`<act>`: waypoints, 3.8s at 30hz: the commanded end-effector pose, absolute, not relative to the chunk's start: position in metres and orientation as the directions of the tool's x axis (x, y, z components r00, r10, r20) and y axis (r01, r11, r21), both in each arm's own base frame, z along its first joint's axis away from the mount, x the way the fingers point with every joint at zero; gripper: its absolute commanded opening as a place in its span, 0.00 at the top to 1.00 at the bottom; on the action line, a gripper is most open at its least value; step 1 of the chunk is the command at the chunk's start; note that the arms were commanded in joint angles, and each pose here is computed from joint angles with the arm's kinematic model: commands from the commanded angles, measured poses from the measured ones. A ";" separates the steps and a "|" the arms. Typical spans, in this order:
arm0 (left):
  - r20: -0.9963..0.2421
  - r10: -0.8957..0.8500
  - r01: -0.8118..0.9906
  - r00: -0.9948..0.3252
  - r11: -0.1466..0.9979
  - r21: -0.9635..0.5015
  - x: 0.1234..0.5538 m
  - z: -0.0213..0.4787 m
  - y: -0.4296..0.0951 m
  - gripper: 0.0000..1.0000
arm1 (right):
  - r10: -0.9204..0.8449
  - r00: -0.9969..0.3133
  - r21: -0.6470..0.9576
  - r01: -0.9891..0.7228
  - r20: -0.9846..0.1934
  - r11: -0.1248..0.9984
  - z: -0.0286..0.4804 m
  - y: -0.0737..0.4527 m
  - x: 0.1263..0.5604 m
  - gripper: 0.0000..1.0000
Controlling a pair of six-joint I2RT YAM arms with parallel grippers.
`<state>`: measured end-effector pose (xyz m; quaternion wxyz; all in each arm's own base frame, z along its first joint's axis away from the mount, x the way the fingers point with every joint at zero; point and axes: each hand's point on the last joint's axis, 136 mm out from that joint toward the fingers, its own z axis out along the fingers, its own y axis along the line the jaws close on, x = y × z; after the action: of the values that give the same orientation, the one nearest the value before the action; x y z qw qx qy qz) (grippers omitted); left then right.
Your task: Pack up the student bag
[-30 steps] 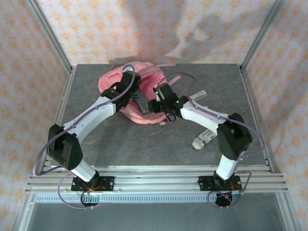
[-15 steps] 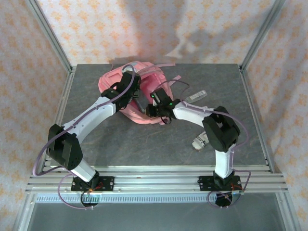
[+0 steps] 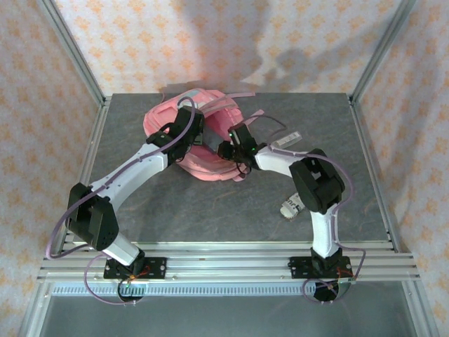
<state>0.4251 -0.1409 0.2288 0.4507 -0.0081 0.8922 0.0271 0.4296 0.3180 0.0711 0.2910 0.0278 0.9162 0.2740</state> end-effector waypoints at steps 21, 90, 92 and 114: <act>-0.854 -0.101 -0.030 -0.510 0.995 -0.100 0.425 0.264 -0.155 1.00 | 0.286 -0.783 0.772 -0.352 -0.553 0.529 0.154 0.438 0.478 0.81; -0.848 -0.100 -0.023 -0.520 0.994 -0.102 0.420 0.249 -0.158 1.00 | 0.632 -0.722 0.151 0.617 -0.281 0.772 0.031 0.079 0.218 0.69; -0.849 -0.101 -0.023 -0.519 0.994 -0.104 0.421 0.250 -0.158 1.00 | 0.614 -0.716 0.196 0.584 -0.332 0.788 0.047 0.085 0.224 0.69; -0.872 -0.112 -0.062 -0.477 0.994 -0.094 0.406 0.274 -0.139 1.00 | -0.148 -0.797 0.280 -0.370 -0.585 0.886 0.145 0.293 0.351 0.66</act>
<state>0.4106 -0.1436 0.2341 0.4633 -0.0279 0.8857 -0.0076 0.3436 0.2643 0.1423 0.2830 -0.0476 0.9419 0.1744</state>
